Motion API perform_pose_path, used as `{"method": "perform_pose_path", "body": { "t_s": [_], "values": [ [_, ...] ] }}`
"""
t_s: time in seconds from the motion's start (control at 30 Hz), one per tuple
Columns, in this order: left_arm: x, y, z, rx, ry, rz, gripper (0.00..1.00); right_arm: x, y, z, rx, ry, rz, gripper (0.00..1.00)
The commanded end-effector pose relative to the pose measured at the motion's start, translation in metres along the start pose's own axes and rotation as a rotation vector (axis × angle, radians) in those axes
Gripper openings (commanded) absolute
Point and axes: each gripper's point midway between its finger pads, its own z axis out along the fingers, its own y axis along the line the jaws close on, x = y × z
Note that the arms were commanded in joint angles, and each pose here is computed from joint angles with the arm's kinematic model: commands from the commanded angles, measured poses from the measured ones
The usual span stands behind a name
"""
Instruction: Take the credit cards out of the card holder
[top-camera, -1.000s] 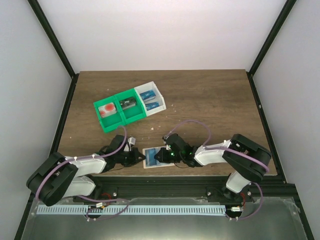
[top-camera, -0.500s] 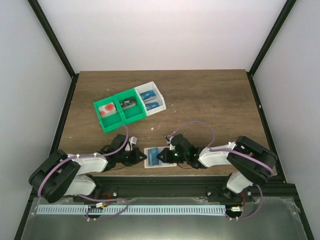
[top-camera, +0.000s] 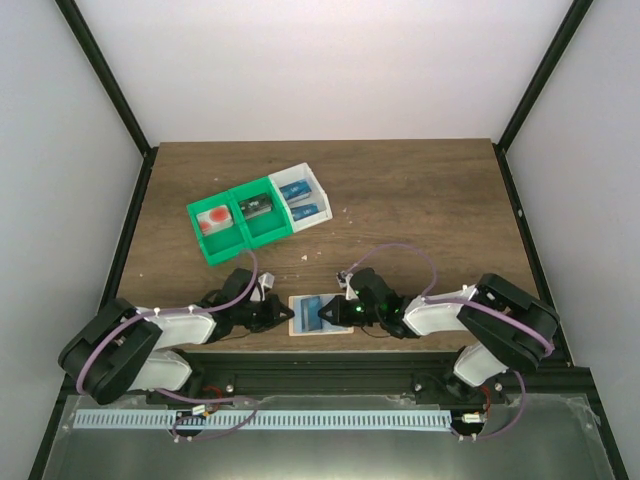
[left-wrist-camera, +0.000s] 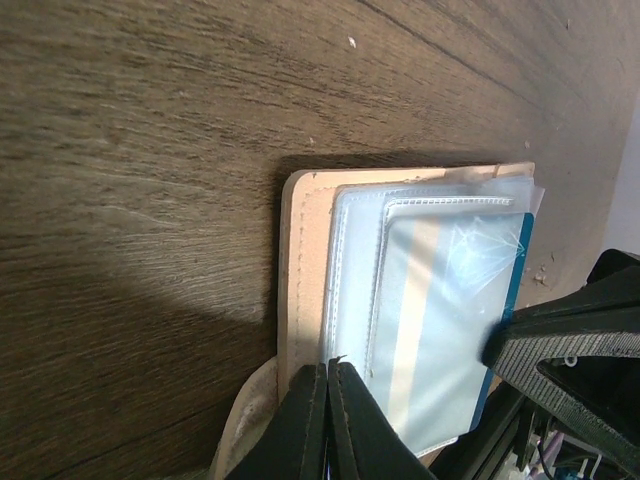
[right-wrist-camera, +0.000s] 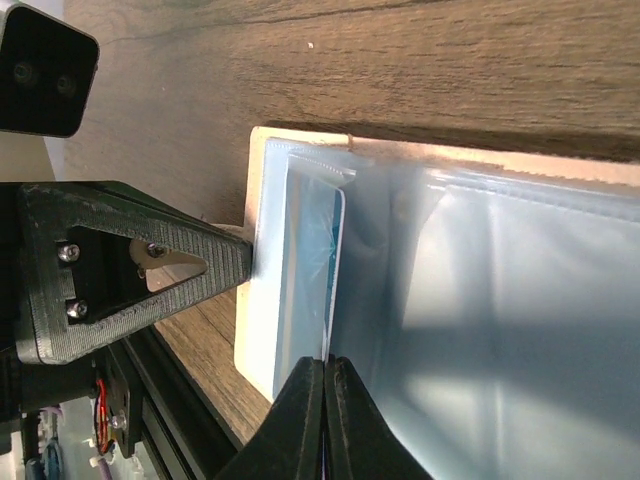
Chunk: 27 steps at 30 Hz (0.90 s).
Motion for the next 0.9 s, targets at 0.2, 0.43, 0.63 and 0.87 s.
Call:
{"method": "perform_pose_path", "body": {
  "t_s": [0.2,0.43,0.63,0.87],
  "values": [
    [0.016,0.051,0.003,-0.188,0.027,-0.064,0.03,0.004,-0.003,-0.002,-0.033,0.022,0.035,0.06],
    [0.016,0.051,0.002,-0.178,0.02,-0.073,0.03,0.009,0.015,0.0,-0.151,0.055,0.057,0.01],
    [0.017,0.054,0.003,-0.19,0.02,-0.076,0.03,0.008,0.009,0.001,-0.127,0.04,0.066,0.01],
    [0.018,0.055,0.005,-0.183,0.029,-0.08,0.02,0.009,0.0,-0.008,-0.118,0.012,0.075,0.0]
  ]
}}
